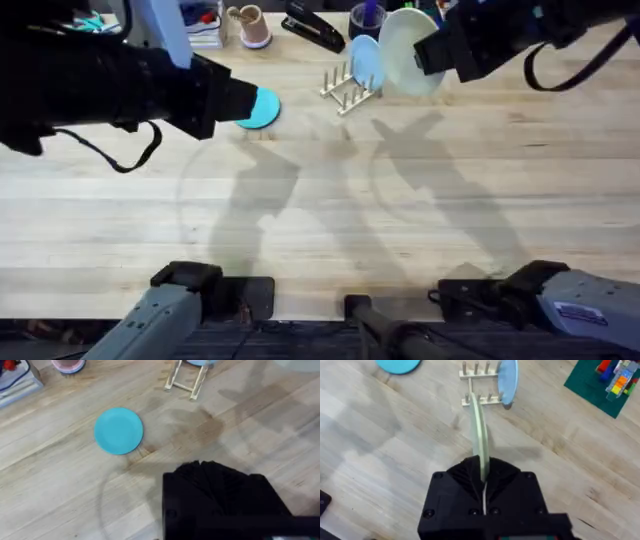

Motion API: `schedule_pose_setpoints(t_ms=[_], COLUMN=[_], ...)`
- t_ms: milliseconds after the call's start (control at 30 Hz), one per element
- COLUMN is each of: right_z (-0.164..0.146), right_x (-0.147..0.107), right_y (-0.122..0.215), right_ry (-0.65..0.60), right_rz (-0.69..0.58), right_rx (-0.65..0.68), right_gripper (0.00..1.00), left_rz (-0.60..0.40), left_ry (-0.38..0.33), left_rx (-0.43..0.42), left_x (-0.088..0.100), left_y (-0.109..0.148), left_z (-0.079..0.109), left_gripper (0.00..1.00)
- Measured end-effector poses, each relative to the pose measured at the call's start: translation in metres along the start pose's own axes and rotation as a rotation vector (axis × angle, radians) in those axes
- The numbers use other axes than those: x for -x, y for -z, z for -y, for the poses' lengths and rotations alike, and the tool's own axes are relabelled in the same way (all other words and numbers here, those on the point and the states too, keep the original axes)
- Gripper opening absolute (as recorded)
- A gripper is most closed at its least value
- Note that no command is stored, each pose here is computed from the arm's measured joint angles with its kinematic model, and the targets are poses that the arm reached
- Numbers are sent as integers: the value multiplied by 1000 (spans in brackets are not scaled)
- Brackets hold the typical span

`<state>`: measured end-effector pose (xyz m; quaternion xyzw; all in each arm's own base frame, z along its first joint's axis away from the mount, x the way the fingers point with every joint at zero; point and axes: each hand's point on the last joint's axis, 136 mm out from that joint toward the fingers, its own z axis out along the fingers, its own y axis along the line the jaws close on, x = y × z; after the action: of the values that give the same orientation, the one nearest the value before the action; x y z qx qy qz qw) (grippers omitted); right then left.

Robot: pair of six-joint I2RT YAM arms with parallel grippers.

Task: Pick up the plates from the table one by one and place each into a slot on the dish rack.

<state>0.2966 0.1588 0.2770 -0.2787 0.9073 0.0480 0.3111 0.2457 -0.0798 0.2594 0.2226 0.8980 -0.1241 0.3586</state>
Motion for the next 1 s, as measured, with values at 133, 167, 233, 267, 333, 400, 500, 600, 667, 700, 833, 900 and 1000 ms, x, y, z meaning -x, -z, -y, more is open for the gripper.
schedule_pose_setpoints(t_ms=[133, 167, 233, 267, 333, 400, 500, 600, 667, 700, 833, 900, 1000], right_z=[0, 0, 1, 2, 4, 6, 11, 13, 14, 15, 18, 20, 23], right_x=[0, 0, 2, 3, 4, 7, 18, 33, 42, 48, 71, 81, 91], right_y=[-3, -3, -3, -3, -2, -2, -1, 1, 1, 0, -7, -15, -31], right_ry=[11, 13, 19, 24, 32, 34, 46, 60, 70, 73, 77, 81, 84], right_rz=[-5, -4, 2, 5, 8, 12, 23, 33, 34, 35, 42, 41, 25], right_rx=[0, 0, -3, -4, -8, -15, -23, -28, -28, -28, -30, -31, -31], right_gripper=[31, 31, 31, 31, 31, 31, 31, 29, 29, 29, 29, 29, 29], left_rz=[0, -1, -1, -1, -1, -1, -1, -1, -1, -1, -1, -1, -1], left_ry=[-21, -22, -23, -24, -23, -23, -24, -24, -23, -23, -23, -24, -23], left_rx=[11, 12, 12, 12, 12, 12, 12, 12, 12, 12, 12, 12, 12], left_x=[0, 0, 0, 0, 0, 0, 0, 0, 0, 0, 0, 0, 0], left_y=[0, 0, 0, 0, 0, 0, 0, 0, 0, 0, 0, 0, 0], left_z=[-2, -2, -2, -2, -2, -2, -2, -2, -2, -2, -2, -2, -2], left_gripper=[215, 357, 656, 821, 980, 991, 994, 994, 994, 994, 994, 994, 994])
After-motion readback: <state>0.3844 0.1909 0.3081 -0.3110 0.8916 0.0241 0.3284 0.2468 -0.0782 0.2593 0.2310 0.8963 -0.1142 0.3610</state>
